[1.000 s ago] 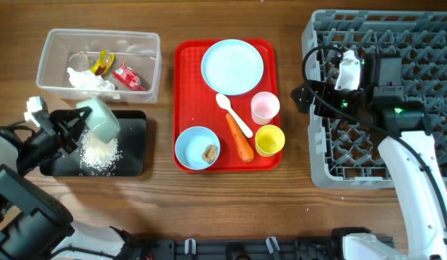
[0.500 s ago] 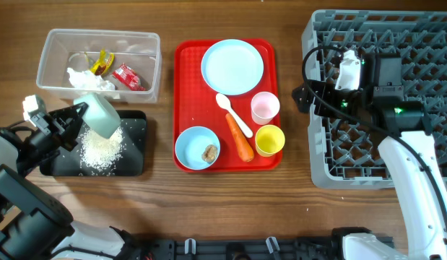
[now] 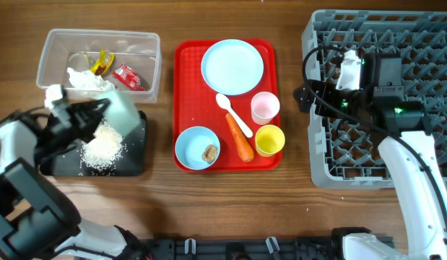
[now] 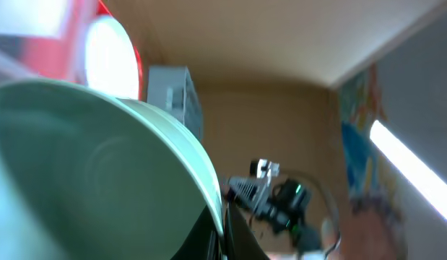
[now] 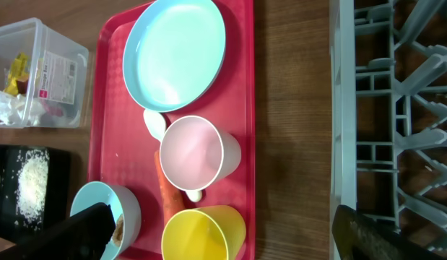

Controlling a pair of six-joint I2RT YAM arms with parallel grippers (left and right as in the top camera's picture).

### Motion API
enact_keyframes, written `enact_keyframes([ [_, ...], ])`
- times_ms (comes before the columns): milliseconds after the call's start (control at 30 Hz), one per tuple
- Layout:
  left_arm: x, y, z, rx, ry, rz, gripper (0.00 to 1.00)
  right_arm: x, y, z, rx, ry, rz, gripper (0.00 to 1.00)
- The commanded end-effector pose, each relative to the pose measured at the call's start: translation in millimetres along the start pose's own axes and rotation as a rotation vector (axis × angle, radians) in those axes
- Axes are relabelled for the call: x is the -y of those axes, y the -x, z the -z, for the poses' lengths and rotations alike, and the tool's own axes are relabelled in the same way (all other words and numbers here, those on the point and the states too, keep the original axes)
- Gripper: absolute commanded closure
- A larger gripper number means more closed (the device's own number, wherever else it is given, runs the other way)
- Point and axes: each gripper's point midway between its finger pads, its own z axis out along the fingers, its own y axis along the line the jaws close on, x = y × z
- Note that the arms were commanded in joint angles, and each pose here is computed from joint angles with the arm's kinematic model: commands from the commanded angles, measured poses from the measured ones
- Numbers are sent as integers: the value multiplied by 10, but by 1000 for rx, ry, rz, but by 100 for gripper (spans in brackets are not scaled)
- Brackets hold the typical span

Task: Sort waste into correct bins and load items into the dishwasher rack
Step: 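Place the empty green bowl back on the red tray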

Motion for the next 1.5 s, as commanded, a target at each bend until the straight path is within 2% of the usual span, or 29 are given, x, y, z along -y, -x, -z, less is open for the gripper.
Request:
enact_keyframes([
  [0,504,-253,-401,-149,-22,-338,96,17,32,-5,2,-19,-5,1],
  [133,606,-625,-898,-359,98,-571,96,12,24,-5,-1,-16,-7,0],
  [200,430,-673,-1150,-407,274,-612,96,11,25,-5,-1,-16,-14,1],
  [267,153,-593,-1397,-365,528,-647,96,12,22,-5,-2,-16,-14,0],
  [333,-97,-469,-1568,-275,815,-794,96,17,3,-5,-10,-18,-17,1],
  [433,-243,-416,-1651,-178,1075,-946,96,23,-19,-4,-18,-20,-20,1],
  [500,-374,-472,-1748,-181,1164,-1017,96,23,-17,-4,-18,-20,-20,1],
  [733,-1101,-550,-1952,-316,1251,-990,96,25,-30,-4,-23,-22,-20,1],
  [833,-1275,-600,-1974,-358,1267,-977,96,24,-27,-4,-22,-21,-21,1],
  [1033,-1275,-724,-2126,-370,1232,-1016,96,22,-12,-4,-15,-20,-19,0],
  [1433,-1261,-707,-2152,-358,1223,-1020,96,23,-13,-4,-16,-20,-8,0],
  [1467,-1261,-708,-2152,-358,1223,-1021,92,23,-13,-4,-16,-20,-8,1],
])
